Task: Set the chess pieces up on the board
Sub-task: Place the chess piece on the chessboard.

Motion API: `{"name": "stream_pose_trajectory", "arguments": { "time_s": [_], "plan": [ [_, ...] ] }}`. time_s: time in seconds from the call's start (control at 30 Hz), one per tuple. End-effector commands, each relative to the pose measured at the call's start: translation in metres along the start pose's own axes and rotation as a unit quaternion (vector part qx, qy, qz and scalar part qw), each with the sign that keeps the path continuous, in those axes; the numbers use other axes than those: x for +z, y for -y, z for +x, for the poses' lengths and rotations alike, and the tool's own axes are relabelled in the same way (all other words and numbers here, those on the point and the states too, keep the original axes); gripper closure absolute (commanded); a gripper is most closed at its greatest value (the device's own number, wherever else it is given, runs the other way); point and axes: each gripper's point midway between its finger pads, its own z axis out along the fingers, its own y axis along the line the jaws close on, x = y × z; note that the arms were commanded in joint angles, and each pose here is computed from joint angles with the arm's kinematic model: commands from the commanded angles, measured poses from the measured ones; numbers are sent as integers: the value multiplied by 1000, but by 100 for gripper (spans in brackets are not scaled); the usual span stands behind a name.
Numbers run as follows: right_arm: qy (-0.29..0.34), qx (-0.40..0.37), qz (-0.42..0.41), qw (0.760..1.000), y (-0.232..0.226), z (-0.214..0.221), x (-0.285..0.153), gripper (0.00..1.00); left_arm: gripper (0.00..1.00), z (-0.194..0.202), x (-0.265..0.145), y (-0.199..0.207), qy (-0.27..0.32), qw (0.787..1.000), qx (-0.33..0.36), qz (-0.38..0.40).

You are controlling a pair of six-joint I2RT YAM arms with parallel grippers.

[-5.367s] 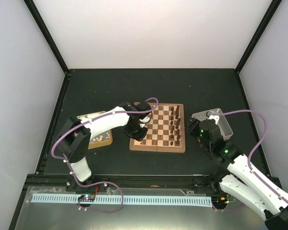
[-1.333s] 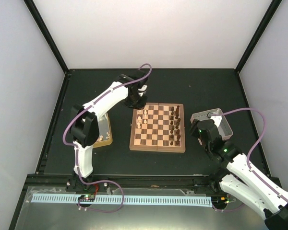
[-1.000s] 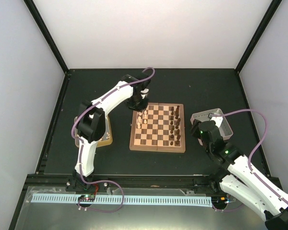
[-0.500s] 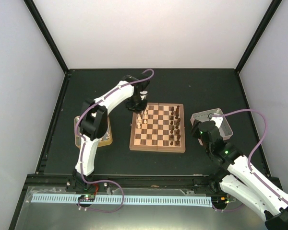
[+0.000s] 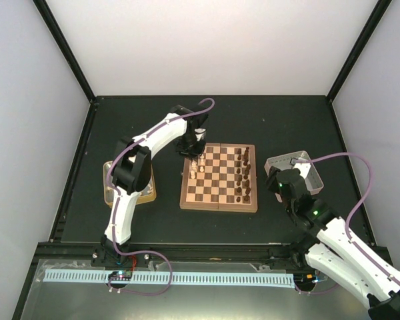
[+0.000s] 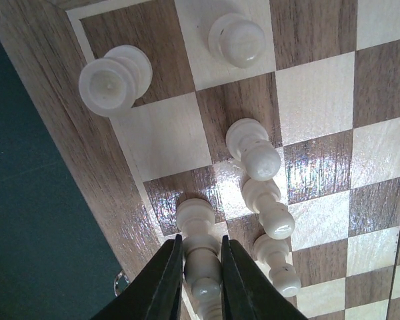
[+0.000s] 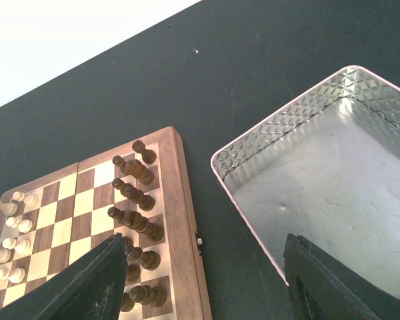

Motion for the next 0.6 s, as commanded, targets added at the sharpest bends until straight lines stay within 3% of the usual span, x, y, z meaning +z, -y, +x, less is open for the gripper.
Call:
{"name": "stream_pose_trajectory", "arguments": {
  "time_s": [0.0,0.3,0.57],
  "plan": [
    [16,4,14,1000,7,-4,0,35,82,-8,0,4,5,1000,6,9],
    [16,6,14,1000,7,-4,-1,35,80,-9,-1,1,10,1000,4,3],
    [15,8,12,1000,7,-4,-2,35,68,-12,-8,1,20,1000,2,5]
  ]
}}
